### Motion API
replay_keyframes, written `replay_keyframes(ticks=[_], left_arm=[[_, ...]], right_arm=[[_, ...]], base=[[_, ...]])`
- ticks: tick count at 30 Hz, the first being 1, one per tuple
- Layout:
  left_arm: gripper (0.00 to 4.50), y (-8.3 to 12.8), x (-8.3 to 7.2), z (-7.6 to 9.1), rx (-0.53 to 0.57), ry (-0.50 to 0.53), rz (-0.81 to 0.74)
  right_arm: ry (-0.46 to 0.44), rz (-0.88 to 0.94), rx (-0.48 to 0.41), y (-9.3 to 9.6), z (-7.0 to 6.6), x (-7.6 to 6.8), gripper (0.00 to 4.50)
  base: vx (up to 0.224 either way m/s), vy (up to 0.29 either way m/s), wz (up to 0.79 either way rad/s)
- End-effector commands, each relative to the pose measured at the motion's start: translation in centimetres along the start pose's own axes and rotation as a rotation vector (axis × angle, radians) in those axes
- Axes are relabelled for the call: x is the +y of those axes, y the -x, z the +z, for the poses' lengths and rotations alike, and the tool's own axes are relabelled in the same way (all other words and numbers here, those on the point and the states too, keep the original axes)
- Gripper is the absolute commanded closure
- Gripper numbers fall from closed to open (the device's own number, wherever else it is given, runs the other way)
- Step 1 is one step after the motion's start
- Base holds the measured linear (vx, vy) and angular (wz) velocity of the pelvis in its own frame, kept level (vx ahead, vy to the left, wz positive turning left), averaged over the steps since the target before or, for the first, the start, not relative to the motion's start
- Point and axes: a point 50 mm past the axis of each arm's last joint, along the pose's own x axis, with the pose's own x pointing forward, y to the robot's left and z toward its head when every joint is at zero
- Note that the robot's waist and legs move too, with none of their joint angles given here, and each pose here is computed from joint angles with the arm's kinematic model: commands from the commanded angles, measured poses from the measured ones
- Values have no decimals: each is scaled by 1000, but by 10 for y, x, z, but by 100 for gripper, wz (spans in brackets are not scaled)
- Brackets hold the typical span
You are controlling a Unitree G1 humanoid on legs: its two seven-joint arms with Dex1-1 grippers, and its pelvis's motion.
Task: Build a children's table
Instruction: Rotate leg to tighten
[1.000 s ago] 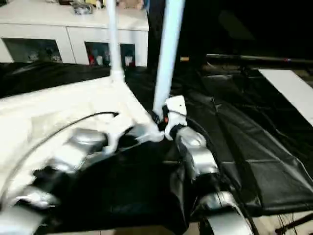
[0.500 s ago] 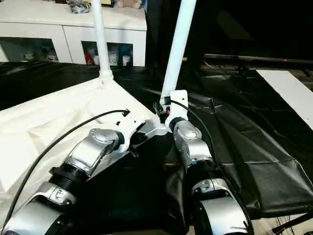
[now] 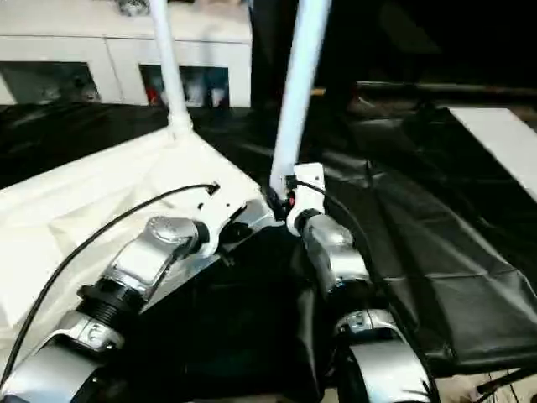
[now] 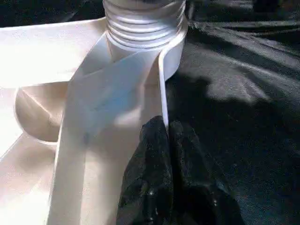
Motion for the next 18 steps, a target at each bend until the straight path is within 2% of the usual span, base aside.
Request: replay_keyframes(ticks=[1,4,8,16,17,18], left_arm=[[450,0,-1,-14,61,-20,-23],[450,4,0,-12,38,-59,-53],[450,13,1,-15,18,-98,-119],[450,26,4,-25,23,-119,-214],[450,36,7,-28,-8,-163,-289],[450,36,7,-28,-8,-163,-289]], right_arm=[[-19,117,45,0,-9,16,117],[1,159,18,2,0,14,95],[81,271,11,14,7,10,58],[171,410,40,32,7,4,58],[229,493,44,45,11,-1,58],[229,493,44,45,11,-1,58]], base=[[0,0,0],[0,0,0],[26,-17,1],[0,0,0],[0,0,0],[0,0,0]])
